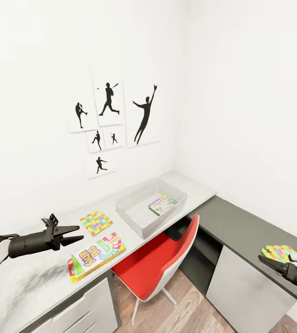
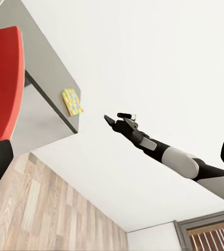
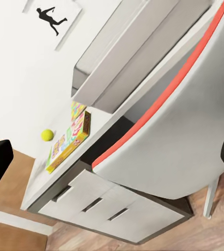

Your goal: Put all the toys in the child's room - the three board games (two on the bed and one on the table), the two jigsaw puzzles on the table, and the tennis ball on the table - inside the toy box on the table in the child's room.

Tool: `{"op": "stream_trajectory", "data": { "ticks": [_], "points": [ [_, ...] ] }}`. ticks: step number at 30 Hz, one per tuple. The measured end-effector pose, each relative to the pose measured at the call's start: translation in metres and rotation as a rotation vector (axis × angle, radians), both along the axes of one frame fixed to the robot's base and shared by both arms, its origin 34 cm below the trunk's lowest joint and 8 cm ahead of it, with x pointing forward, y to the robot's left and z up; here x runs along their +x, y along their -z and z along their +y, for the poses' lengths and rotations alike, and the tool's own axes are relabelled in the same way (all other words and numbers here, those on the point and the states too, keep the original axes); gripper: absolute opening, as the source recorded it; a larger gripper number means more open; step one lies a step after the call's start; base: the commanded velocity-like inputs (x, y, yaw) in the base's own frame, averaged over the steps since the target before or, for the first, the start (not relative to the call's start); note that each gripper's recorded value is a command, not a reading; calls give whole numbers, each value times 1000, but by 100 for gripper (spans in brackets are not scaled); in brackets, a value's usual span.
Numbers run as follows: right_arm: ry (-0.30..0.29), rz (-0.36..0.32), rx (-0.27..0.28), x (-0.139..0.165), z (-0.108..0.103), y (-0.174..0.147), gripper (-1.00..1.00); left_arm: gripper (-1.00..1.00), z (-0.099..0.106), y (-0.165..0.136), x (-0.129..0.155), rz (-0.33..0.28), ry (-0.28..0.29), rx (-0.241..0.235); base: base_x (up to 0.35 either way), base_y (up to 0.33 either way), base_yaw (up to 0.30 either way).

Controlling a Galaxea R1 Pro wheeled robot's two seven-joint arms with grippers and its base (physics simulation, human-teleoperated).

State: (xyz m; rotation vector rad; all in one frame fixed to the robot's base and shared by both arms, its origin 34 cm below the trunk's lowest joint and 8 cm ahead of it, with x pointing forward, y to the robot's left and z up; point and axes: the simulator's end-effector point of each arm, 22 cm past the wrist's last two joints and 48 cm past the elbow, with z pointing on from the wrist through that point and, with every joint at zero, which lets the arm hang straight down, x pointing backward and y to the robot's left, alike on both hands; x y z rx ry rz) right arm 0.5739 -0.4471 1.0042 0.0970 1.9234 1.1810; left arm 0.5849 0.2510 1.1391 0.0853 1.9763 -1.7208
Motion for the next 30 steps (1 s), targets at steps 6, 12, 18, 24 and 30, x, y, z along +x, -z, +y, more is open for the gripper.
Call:
{"op": "stream_trajectory", "data": {
  "ticks": [6,12,18,24,30],
  "points": [
    [-1,-9,2,0,1,-4,100,100,0,-4,-1,-8,0,0,0,0,-207],
    [-3,-17,4,1,3,-7,100,100,0,-8,-2,-16,0,0,0,0,-207],
    [-4,-25,5,1,4,-11,100,100,0,-11,-3,-25,0,1,0,0,-207],
    [-6,-33,7,1,5,-14,100,100,-2,-15,-5,-33,1,-1,0,0,-207],
    [-10,-42,12,2,9,-17,100,100,-3,-18,-4,-54,-4,4,0,0,-207]
  ]
}}
